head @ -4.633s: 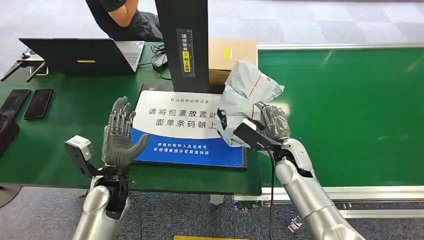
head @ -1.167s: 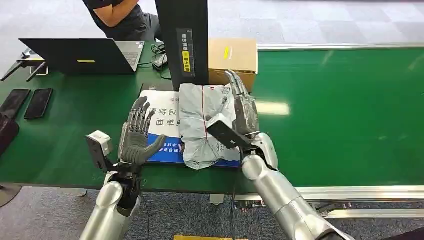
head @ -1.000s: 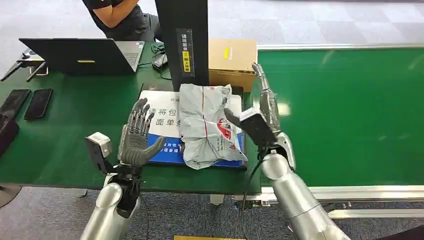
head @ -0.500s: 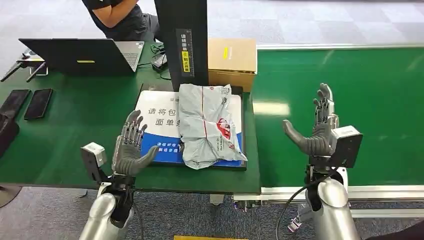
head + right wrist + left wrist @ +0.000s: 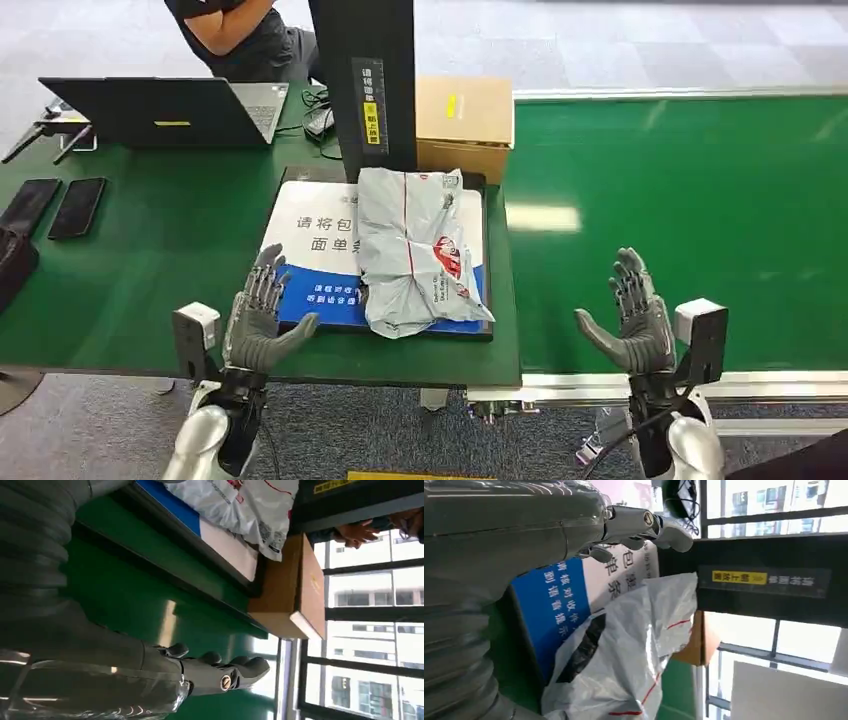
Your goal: Moved the parcel from conveyor to table for the left to box.
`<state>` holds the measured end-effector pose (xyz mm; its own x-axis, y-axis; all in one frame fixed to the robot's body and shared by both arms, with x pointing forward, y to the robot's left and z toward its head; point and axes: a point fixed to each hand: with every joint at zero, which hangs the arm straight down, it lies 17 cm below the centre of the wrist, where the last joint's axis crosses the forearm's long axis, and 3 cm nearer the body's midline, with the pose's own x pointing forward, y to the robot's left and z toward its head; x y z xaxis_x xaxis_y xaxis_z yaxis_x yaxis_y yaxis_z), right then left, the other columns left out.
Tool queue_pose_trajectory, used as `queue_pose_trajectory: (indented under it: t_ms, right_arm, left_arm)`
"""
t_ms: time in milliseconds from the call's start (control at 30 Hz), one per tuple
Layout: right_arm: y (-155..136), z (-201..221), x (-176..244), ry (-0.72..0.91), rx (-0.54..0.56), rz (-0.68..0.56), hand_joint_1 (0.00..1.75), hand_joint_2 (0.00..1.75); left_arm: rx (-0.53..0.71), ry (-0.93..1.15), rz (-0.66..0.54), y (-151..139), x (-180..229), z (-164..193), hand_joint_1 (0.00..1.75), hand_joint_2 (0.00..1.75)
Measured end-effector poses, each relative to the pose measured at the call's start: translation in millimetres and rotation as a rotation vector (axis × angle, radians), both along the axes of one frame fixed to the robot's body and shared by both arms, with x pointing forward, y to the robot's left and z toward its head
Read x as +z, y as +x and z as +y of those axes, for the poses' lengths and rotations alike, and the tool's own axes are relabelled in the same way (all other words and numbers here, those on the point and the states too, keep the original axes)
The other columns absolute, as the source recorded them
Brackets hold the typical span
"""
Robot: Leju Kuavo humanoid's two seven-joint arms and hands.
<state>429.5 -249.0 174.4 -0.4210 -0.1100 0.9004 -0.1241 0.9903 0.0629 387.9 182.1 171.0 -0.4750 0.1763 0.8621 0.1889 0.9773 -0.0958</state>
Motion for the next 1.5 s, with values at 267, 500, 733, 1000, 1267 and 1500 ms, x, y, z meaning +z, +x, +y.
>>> queue_pose_trajectory:
  t_ms: [267, 500, 733, 1000, 1267, 1500]
  right_arm:
    - [-7, 7, -10, -0.005, 0.011, 0.023, 0.00, 1.75]
    - [-12, 10, -15, -0.043, 0.008, 0.037, 0.00, 1.75]
    - [-12, 10, -11, -0.047, 0.001, 0.030, 0.00, 1.75]
    - [-12, 10, -10, -0.044, 0.001, 0.028, 0.00, 1.75]
    - [-13, 13, -9, -0.036, 0.006, 0.030, 0.00, 1.75]
    - [-12, 7, -7, -0.017, -0.015, 0.030, 0.00, 1.75]
  left_arm:
    - [-0.025, 0.034, -0.001, -4, -2, -3, 0.00, 1.75]
    - [-0.041, 0.055, -0.034, -5, 6, -13, 0.00, 1.75]
    - [-0.042, 0.046, -0.044, -5, 11, -14, 0.00, 1.75]
    - [-0.054, 0.066, -0.070, -9, 18, -20, 0.00, 1.75]
    - [-0.016, 0.193, -0.083, -9, 19, -30, 0.00, 1.75]
    - [-0.047, 0.195, -0.096, -8, 26, -48, 0.00, 1.75]
